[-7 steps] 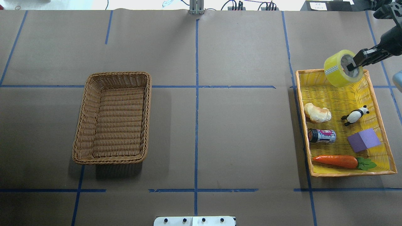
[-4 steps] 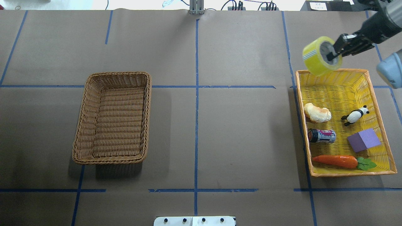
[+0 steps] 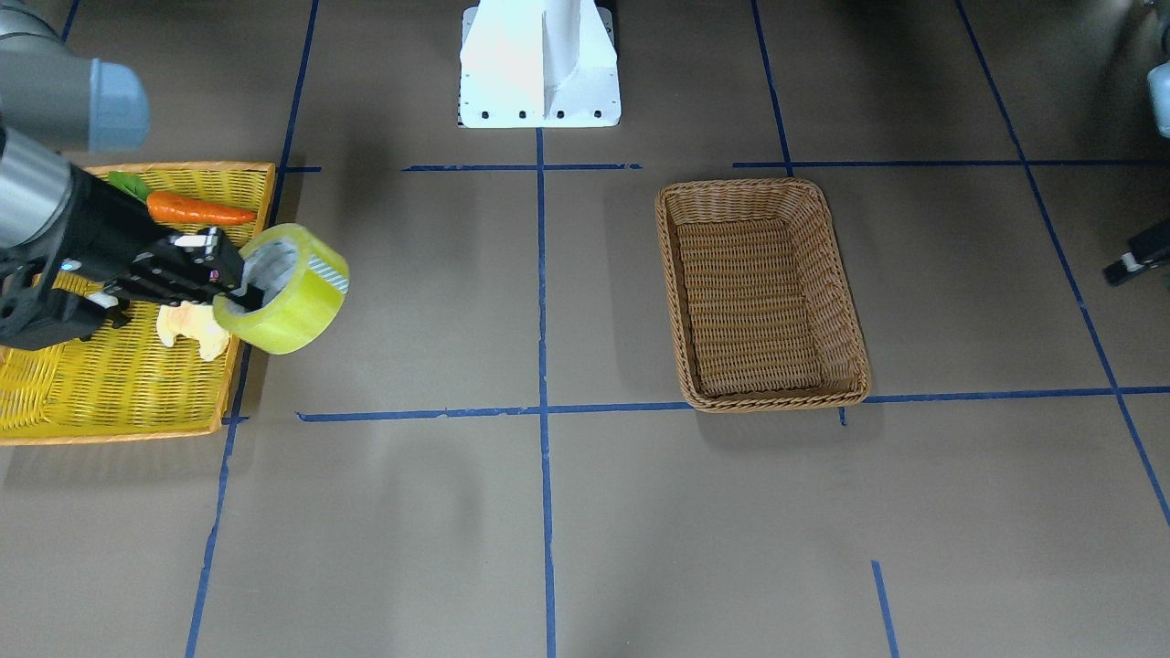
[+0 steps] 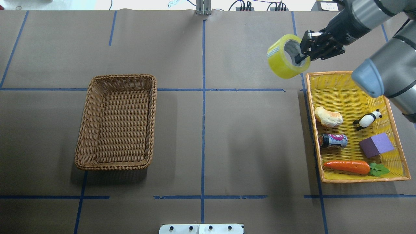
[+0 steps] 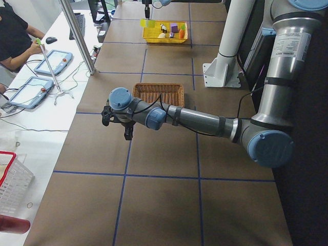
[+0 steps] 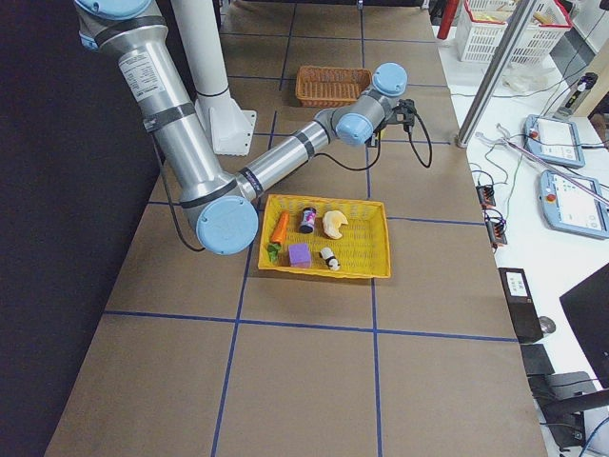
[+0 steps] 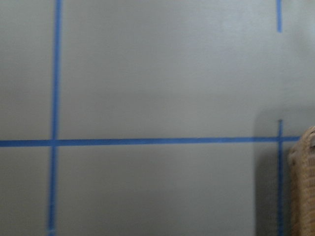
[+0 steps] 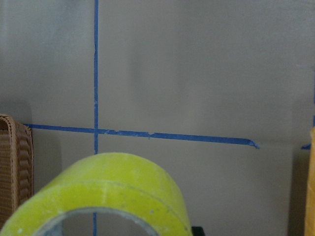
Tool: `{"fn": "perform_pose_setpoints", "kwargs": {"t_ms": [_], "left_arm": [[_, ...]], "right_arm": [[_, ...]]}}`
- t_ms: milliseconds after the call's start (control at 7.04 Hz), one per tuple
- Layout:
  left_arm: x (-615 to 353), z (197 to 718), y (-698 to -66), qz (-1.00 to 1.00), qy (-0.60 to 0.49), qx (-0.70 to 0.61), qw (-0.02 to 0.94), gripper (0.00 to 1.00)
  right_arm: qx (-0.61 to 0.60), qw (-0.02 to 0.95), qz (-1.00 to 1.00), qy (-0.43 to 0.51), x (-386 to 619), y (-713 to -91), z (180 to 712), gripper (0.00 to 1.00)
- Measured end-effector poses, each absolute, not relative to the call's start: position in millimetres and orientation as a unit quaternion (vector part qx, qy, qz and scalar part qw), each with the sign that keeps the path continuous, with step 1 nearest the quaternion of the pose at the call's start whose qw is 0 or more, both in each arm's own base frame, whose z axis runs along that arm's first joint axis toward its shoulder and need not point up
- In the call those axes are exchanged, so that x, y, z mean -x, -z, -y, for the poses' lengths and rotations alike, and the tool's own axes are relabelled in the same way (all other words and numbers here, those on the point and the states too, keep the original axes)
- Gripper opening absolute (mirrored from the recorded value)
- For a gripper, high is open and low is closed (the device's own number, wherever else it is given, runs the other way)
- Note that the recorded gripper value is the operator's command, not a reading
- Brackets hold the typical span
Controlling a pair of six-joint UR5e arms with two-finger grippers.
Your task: Move tape to another basket
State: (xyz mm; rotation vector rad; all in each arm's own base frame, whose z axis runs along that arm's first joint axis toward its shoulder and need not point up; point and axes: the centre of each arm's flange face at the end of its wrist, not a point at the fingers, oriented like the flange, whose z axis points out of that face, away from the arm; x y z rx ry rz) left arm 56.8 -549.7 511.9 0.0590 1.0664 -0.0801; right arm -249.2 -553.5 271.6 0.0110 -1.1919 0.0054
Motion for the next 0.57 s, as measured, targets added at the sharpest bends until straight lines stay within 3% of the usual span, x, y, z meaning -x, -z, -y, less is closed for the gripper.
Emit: {"fn": "perform_pose_setpoints", "kwargs": {"t_ms": [568], "left_arm": [[-166, 528, -441, -0.588, 0.068, -0.012, 0.806, 1.0]], "right_arm": [[-0.038, 0.755, 0.651, -0.071, 349, -222, 466, 0.0]]}}
